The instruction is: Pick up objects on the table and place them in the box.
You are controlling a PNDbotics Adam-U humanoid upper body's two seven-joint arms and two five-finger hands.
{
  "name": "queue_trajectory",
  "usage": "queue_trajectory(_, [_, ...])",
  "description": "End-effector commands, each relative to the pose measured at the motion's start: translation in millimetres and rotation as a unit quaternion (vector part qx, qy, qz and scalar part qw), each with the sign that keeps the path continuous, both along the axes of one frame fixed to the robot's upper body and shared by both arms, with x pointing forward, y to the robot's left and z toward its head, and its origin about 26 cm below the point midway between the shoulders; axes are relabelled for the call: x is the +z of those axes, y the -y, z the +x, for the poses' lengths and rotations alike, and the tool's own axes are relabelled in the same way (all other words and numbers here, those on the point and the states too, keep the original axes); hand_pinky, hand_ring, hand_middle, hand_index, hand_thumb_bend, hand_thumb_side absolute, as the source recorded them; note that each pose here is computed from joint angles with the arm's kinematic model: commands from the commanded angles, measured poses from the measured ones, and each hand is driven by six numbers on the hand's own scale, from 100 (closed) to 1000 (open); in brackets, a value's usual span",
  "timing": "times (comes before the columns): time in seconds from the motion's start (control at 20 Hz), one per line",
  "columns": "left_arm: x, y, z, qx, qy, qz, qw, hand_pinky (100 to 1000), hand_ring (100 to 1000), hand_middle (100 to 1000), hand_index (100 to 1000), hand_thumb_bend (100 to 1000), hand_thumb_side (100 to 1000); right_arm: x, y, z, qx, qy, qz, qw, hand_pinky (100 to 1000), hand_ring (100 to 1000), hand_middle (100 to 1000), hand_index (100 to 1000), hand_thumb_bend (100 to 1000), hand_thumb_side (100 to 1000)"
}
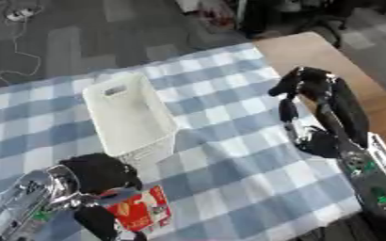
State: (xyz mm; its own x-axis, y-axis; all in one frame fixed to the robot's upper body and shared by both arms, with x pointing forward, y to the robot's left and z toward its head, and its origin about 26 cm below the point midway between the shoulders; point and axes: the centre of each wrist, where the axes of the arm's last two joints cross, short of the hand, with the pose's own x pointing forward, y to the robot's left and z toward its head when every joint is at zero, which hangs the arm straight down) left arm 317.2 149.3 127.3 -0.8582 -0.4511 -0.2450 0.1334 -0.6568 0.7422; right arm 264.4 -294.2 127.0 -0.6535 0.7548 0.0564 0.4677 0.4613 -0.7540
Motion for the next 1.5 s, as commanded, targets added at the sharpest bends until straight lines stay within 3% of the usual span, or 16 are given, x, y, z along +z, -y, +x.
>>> queue_trajectory(0.05, [13.1,4.7,-1.4,-0.039,0.016,0.043,0.998,670,767,765,886,508,1000,9.9,1.2,0.9,0.005,0.012,-0.013,1.000,379,380,524,641,100,936])
queue_trajectory(0.5, [25.7,8.5,-9.7,-0.062,0.068,0.068,0.993,690,782,769,881,492,1000,12.9,2.2,2.1,0.005,0.011,-0.017,1.000,389,388,531,649,100,937])
queue_trajectory(0.75, [21.3,7.8,-9.2,-0.058,0.058,0.066,0.994,657,758,748,868,400,1000,13.7,2.6,2.4,0.006,0.011,-0.017,1.000,389,389,532,650,100,936])
queue_trajectory(1.0, [17.3,6.0,-7.1,-0.047,0.044,0.059,0.996,641,744,738,862,392,1000,12.8,2.6,2.0,0.006,0.008,-0.018,1.000,388,389,532,650,100,936])
queue_trajectory(1.1, [16.8,5.5,-6.2,-0.044,0.044,0.060,0.996,634,745,739,864,427,1000,12.6,2.6,1.8,0.005,0.008,-0.019,1.000,389,389,533,651,100,936])
queue_trajectory(1.3, [17.6,5.6,-6.6,-0.030,0.036,0.039,0.998,618,744,742,863,326,1000,12.3,2.6,1.7,0.004,0.008,-0.019,1.000,389,389,533,651,100,936])
queue_trajectory(1.35, [17.7,5.6,-6.7,-0.025,0.034,0.033,0.999,621,747,746,863,253,1000,12.2,2.5,1.7,0.004,0.007,-0.019,1.000,389,389,533,651,100,936])
queue_trajectory(1.4, [18.2,5.9,-6.7,-0.018,0.032,0.025,0.999,620,747,745,863,308,1000,12.2,2.4,1.7,0.004,0.008,-0.019,1.000,389,389,533,651,100,936])
queue_trajectory(1.5, [17.7,7.0,-6.4,-0.006,0.028,0.013,1.000,644,761,761,872,256,1000,12.2,2.2,1.8,0.004,0.008,-0.019,1.000,389,390,533,651,100,935])
